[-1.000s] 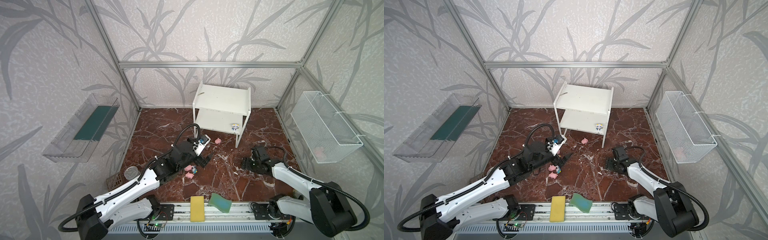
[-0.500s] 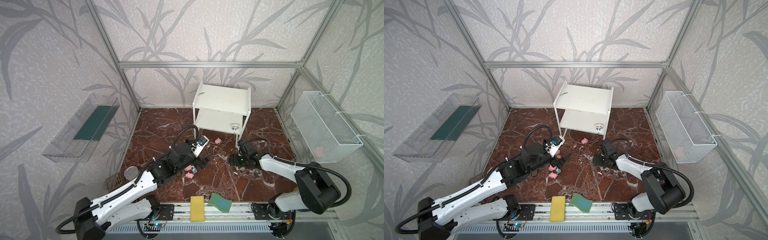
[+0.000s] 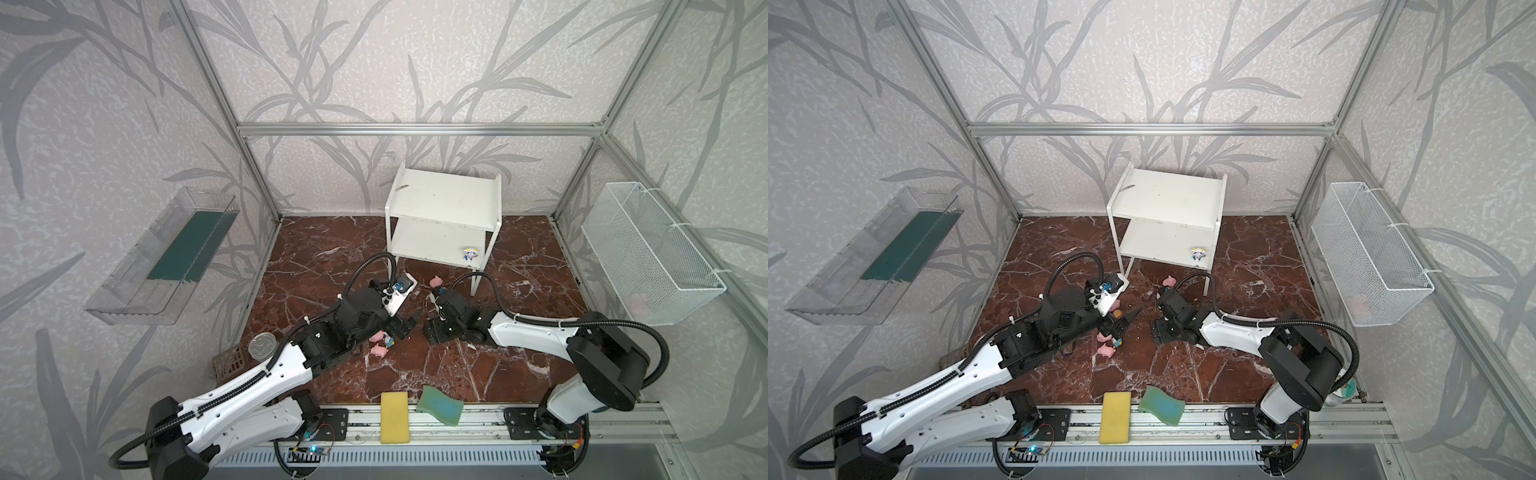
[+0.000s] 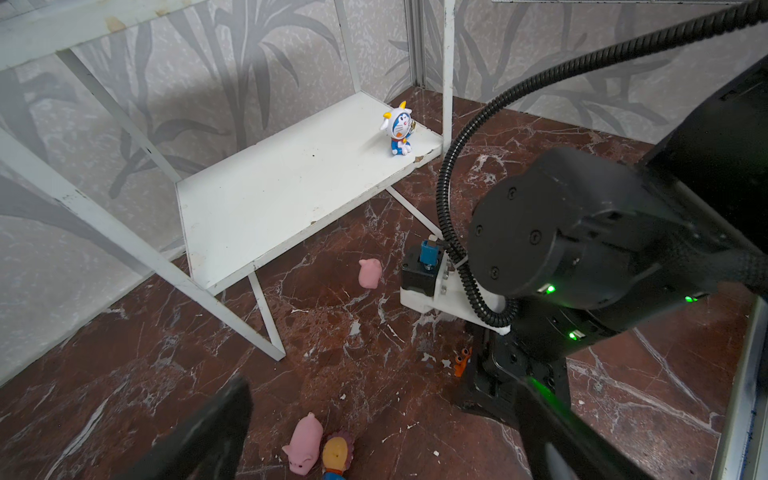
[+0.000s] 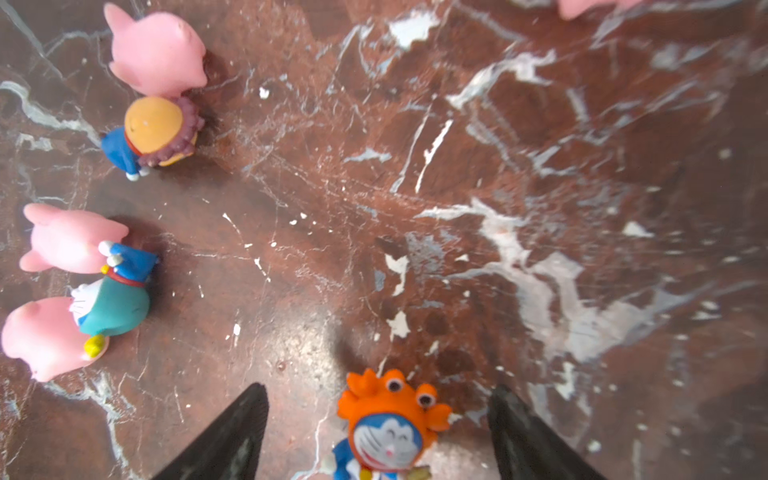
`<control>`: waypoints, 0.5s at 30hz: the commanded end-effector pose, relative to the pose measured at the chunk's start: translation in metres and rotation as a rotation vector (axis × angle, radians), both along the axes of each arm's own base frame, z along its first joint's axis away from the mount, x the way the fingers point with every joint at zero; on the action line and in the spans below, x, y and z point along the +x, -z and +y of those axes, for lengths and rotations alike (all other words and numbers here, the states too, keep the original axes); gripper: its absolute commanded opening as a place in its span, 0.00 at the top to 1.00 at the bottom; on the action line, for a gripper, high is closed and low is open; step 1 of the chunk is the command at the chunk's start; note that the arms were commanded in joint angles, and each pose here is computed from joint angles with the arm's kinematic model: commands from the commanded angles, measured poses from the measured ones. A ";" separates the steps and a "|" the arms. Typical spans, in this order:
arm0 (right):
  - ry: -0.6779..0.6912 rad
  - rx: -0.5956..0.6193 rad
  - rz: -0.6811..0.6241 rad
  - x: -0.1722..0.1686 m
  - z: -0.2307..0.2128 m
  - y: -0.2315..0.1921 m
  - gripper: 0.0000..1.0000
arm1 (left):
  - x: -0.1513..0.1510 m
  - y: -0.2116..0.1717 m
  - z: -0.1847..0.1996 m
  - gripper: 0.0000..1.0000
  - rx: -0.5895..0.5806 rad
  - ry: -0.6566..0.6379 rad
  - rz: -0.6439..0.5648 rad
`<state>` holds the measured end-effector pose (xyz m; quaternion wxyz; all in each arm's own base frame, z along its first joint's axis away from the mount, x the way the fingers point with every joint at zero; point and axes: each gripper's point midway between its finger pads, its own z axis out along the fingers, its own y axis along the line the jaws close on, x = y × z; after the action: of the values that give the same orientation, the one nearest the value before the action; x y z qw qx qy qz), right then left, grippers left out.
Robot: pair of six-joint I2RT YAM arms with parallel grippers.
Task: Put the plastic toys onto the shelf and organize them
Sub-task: 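Lower the right gripper onto the orange crab-hat figurine and close on it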
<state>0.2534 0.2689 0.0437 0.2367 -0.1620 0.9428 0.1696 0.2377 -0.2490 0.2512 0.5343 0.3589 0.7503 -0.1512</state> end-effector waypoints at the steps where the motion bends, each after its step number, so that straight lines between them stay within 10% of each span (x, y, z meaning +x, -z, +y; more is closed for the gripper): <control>1: 0.017 -0.016 -0.051 -0.002 -0.014 -0.014 0.16 | 0.000 0.003 0.001 0.01 -0.003 -0.010 0.003; 15: 0.081 0.050 0.043 -0.026 -0.026 -0.001 0.46 | -0.001 0.001 -0.002 0.01 -0.013 0.002 0.005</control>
<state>0.2331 0.2438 0.0530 0.2439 -0.1307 0.9441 0.1792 0.2382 -0.2501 0.2487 0.5324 0.3600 0.7511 -0.1513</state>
